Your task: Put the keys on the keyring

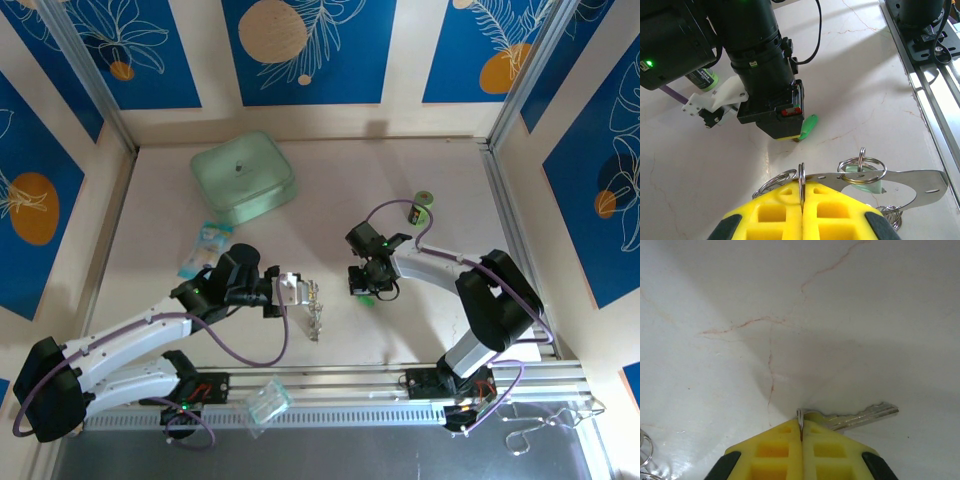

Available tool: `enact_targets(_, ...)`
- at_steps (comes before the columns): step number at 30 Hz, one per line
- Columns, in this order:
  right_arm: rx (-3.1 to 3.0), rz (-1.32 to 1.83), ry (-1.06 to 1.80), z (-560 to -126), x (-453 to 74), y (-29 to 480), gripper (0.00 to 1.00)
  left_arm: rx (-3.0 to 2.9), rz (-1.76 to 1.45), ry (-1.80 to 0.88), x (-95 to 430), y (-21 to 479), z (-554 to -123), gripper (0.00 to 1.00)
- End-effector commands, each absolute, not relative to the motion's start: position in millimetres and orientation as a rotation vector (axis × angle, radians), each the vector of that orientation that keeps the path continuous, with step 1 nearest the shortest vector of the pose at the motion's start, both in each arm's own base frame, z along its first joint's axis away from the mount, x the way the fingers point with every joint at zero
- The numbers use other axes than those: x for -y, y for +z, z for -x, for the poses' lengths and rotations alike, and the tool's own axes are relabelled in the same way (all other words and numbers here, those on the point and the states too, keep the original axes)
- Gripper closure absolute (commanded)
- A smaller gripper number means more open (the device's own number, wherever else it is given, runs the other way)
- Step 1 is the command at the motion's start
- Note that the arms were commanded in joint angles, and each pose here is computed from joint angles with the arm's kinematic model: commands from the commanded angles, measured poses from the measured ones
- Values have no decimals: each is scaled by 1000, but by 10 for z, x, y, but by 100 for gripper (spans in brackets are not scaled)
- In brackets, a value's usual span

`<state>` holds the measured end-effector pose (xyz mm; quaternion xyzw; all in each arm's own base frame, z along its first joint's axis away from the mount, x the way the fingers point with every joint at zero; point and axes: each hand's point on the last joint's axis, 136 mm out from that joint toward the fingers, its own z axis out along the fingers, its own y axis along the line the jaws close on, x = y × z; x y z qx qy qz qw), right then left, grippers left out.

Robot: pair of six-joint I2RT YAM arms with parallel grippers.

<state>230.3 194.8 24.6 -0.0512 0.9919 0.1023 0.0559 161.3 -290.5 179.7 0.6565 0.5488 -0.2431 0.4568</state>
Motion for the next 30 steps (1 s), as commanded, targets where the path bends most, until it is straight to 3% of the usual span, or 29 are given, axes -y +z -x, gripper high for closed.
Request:
enact_targets(1, -3031, 170, 303, -2271, -1935, 268, 99, -1316, -1632, -610, 2926, 1817, -1570, 100)
enact_targets(16, -2332, 613, 414, -2407, -2250, 1415, 100, -1494, -1512, -696, 2950, 1889, -1638, 100)
enact_targets(22, -1931, 866, 629, -2144, -2514, 1920, 100, -1665, -1441, -776, 2995, 1891, -1683, 100)
enact_targets(30, -1778, 1067, 831, -1771, -2710, 2111, 100, -1736, -1415, -832, 3043, 1855, -1685, 100)
